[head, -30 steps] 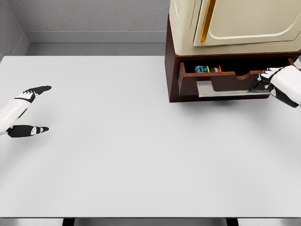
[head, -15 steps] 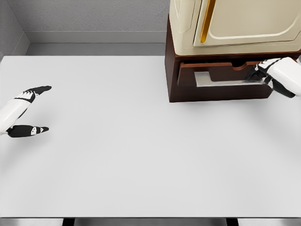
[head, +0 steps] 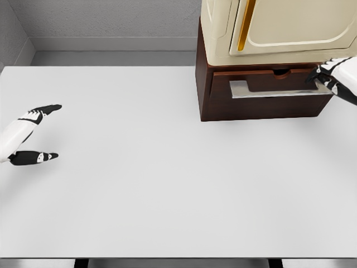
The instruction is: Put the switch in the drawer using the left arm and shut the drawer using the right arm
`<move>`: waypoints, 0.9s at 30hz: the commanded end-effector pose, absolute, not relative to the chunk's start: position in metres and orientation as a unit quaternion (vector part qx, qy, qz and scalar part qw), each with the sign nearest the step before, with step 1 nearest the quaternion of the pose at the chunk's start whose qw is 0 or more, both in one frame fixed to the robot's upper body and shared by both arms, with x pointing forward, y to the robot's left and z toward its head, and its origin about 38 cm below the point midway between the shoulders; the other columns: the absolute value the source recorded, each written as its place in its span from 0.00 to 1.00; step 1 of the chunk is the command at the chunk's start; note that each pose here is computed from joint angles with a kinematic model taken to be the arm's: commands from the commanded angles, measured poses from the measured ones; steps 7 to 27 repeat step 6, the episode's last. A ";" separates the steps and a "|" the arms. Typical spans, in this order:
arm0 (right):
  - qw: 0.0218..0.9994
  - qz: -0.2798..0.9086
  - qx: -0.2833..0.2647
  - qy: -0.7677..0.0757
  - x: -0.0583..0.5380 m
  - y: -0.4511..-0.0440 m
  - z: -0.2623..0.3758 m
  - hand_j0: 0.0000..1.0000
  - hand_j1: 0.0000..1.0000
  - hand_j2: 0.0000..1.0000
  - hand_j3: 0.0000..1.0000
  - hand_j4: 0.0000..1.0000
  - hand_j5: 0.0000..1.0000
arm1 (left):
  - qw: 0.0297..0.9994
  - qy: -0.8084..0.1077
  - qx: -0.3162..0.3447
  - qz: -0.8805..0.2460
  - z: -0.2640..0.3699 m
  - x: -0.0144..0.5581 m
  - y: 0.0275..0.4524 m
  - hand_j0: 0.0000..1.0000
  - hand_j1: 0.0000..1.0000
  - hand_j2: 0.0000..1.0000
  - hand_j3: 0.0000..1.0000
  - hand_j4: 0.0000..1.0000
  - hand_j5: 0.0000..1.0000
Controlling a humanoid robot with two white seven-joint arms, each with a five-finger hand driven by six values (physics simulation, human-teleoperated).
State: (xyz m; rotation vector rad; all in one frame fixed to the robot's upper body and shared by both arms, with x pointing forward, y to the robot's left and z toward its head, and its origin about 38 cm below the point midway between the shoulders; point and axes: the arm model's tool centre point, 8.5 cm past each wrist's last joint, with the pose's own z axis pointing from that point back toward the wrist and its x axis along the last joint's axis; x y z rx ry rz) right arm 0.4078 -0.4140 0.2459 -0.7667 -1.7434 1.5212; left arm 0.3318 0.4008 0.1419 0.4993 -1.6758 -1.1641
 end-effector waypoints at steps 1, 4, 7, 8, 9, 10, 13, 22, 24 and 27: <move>0.343 0.592 -0.303 -0.663 0.404 -0.424 0.257 0.44 0.44 0.44 0.44 0.44 0.44 | 0.497 -0.695 0.205 -0.478 0.143 0.332 0.401 1.00 1.00 1.00 1.00 1.00 1.00; 0.339 0.607 -0.303 -0.652 0.395 -0.428 0.259 0.44 0.44 0.44 0.44 0.44 0.44 | 0.498 -0.695 0.206 -0.476 0.143 0.332 0.402 1.00 1.00 1.00 1.00 1.00 1.00; 0.346 0.616 -0.301 -0.641 0.390 -0.433 0.254 0.44 0.44 0.44 0.44 0.44 0.44 | 0.498 -0.695 0.207 -0.476 0.143 0.332 0.402 1.00 1.00 1.00 1.00 1.00 1.00; 0.346 0.616 -0.301 -0.641 0.390 -0.433 0.254 0.44 0.44 0.44 0.44 0.44 0.44 | 0.498 -0.695 0.207 -0.476 0.143 0.332 0.402 1.00 1.00 1.00 1.00 1.00 1.00; 0.346 0.616 -0.301 -0.641 0.390 -0.433 0.254 0.44 0.44 0.44 0.44 0.44 0.44 | 0.498 -0.695 0.207 -0.476 0.143 0.332 0.402 1.00 1.00 1.00 1.00 1.00 1.00; 0.346 0.616 -0.301 -0.641 0.390 -0.433 0.254 0.44 0.44 0.44 0.44 0.44 0.44 | 0.498 -0.695 0.207 -0.476 0.143 0.332 0.402 1.00 1.00 1.00 1.00 1.00 1.00; 0.346 0.616 -0.301 -0.641 0.390 -0.433 0.254 0.44 0.44 0.44 0.44 0.44 0.44 | 0.498 -0.695 0.207 -0.476 0.143 0.332 0.402 1.00 1.00 1.00 1.00 1.00 1.00; 0.346 0.616 -0.301 -0.641 0.390 -0.433 0.254 0.44 0.44 0.44 0.44 0.44 0.44 | 0.498 -0.695 0.207 -0.476 0.143 0.332 0.402 1.00 1.00 1.00 1.00 1.00 1.00; 0.346 0.616 -0.301 -0.641 0.390 -0.433 0.254 0.44 0.44 0.44 0.44 0.44 0.44 | 0.498 -0.695 0.207 -0.476 0.143 0.332 0.402 1.00 1.00 1.00 1.00 1.00 1.00; 0.346 0.616 -0.301 -0.641 0.390 -0.433 0.254 0.44 0.44 0.44 0.44 0.44 0.44 | 0.498 -0.695 0.207 -0.476 0.143 0.332 0.402 1.00 1.00 1.00 1.00 1.00 1.00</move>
